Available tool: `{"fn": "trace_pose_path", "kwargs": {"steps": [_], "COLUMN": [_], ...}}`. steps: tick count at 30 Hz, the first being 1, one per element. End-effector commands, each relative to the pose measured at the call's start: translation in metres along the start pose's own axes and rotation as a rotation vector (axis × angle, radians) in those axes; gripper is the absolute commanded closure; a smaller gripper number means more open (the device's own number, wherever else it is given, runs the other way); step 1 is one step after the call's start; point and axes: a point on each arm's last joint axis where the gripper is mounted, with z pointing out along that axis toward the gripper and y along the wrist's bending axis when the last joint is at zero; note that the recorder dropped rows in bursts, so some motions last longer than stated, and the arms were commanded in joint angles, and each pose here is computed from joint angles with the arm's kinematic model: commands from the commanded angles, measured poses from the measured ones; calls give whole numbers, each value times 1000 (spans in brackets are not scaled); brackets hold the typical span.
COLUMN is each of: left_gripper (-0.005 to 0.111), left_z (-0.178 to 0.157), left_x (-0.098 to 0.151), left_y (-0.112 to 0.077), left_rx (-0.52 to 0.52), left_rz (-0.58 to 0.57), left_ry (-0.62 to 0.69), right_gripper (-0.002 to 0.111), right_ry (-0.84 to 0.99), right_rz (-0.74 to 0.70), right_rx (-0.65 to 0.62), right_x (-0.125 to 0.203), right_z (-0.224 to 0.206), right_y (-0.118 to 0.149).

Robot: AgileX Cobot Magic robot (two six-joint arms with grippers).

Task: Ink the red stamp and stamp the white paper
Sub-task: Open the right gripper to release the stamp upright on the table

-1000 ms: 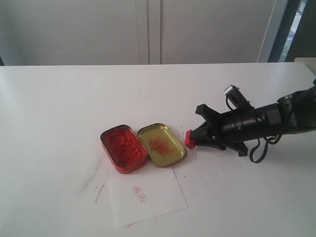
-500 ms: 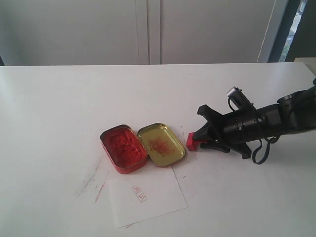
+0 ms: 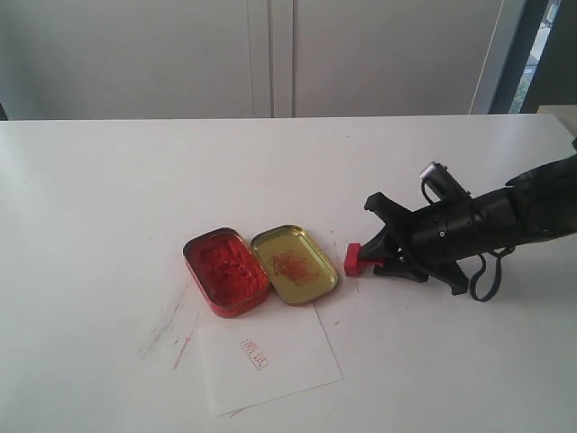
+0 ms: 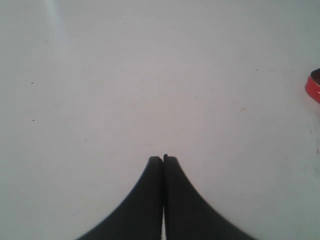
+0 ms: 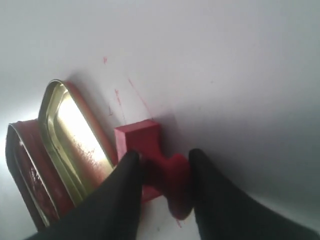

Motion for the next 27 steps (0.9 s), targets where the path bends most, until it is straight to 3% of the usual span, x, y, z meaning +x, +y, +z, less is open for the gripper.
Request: {"fn": "trace_pose_path", "kwargs": {"steps": [1,9,17,27], "left_gripper": [107,107,107,107], "left_z": [0,0,0,0], "left_x": [1,1,1,1], "left_y": [0,0,0,0], "left_rx": [5,5,5,5], "left_rz": [-7,-7,-7,-7], "left_ry": [1,1,1,1], "right_gripper": [77,77,77,77], "right_ry": [-70,-79,-75,36], "right_rz": [-4,-25,17,-156], "right_rx": [72,42,135,121], "right_x": [-12,-16,0,26], "right_z": [-21,-43,-44,-74], "right_y": [-8,-3,-20,-4]}}
